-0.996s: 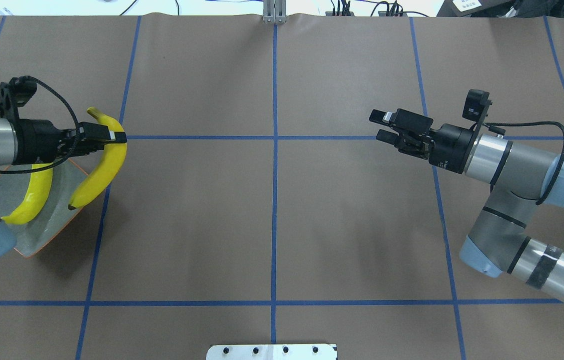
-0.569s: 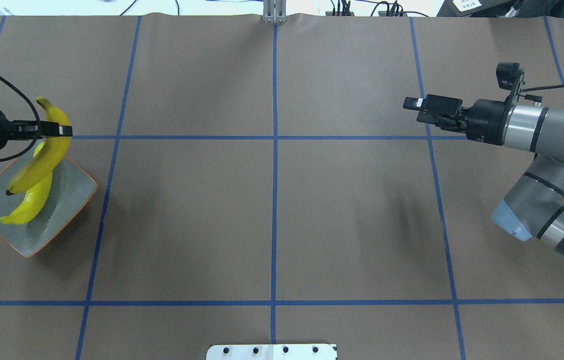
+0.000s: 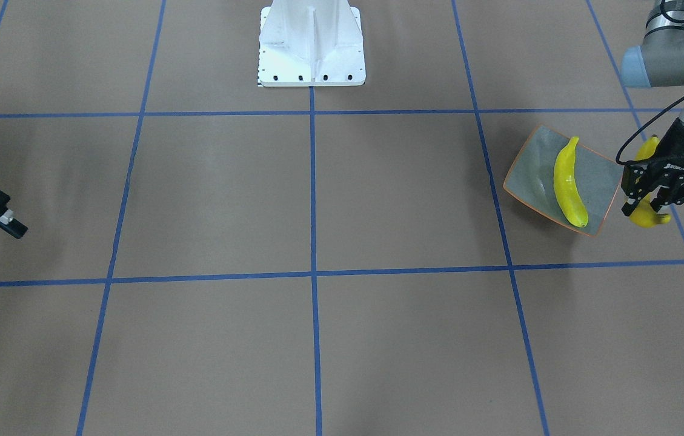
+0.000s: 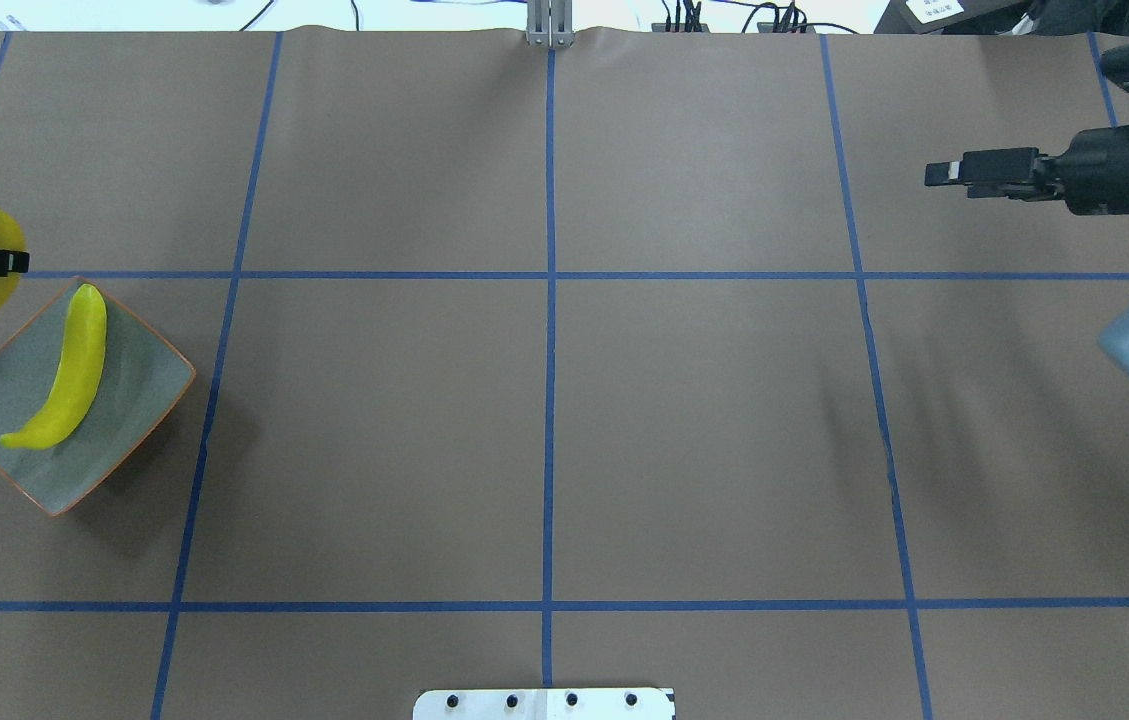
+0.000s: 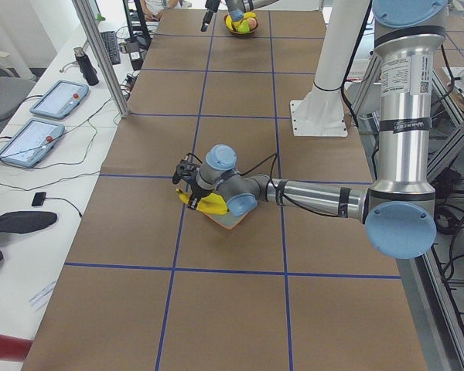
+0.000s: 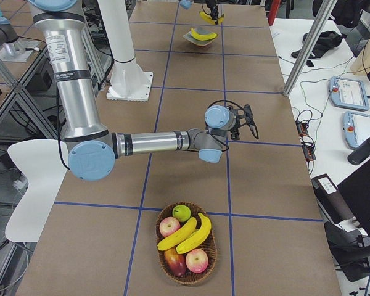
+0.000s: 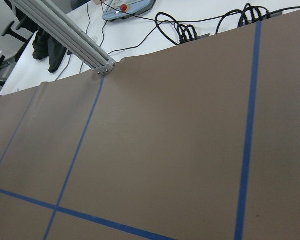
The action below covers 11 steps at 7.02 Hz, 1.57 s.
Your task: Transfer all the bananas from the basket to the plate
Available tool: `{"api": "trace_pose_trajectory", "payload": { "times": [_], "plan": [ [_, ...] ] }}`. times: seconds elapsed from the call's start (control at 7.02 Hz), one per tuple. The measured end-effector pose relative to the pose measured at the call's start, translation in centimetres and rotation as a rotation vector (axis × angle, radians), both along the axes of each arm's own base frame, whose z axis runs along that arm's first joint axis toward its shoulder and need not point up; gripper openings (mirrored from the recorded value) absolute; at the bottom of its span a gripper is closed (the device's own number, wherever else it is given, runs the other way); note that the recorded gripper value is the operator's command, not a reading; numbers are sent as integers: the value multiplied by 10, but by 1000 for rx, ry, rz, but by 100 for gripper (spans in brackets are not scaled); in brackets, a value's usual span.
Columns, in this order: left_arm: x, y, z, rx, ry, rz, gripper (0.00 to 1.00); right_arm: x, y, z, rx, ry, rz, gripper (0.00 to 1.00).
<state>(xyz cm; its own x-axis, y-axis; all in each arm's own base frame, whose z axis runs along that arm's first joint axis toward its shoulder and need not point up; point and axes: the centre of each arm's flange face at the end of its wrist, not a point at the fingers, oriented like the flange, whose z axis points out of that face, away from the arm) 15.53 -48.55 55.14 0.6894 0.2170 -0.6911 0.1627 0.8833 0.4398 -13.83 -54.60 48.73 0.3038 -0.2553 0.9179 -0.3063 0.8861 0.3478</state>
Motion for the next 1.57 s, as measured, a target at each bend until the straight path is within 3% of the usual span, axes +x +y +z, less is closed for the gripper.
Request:
{"api": "trace_pose_trajectory", "payload": {
  "times": [0.43, 1.0, 1.57],
  "plan": [
    [19, 10, 12, -73, -20, 7, 0, 26, 15, 30, -18, 40, -35, 100],
    [42, 31, 5, -249, 58, -35, 0, 29, 20, 39, -38, 43, -26, 100],
    [60, 55, 19, -295, 36, 0, 0, 29, 20, 42, -47, 44, -23, 100]
  ]
}}
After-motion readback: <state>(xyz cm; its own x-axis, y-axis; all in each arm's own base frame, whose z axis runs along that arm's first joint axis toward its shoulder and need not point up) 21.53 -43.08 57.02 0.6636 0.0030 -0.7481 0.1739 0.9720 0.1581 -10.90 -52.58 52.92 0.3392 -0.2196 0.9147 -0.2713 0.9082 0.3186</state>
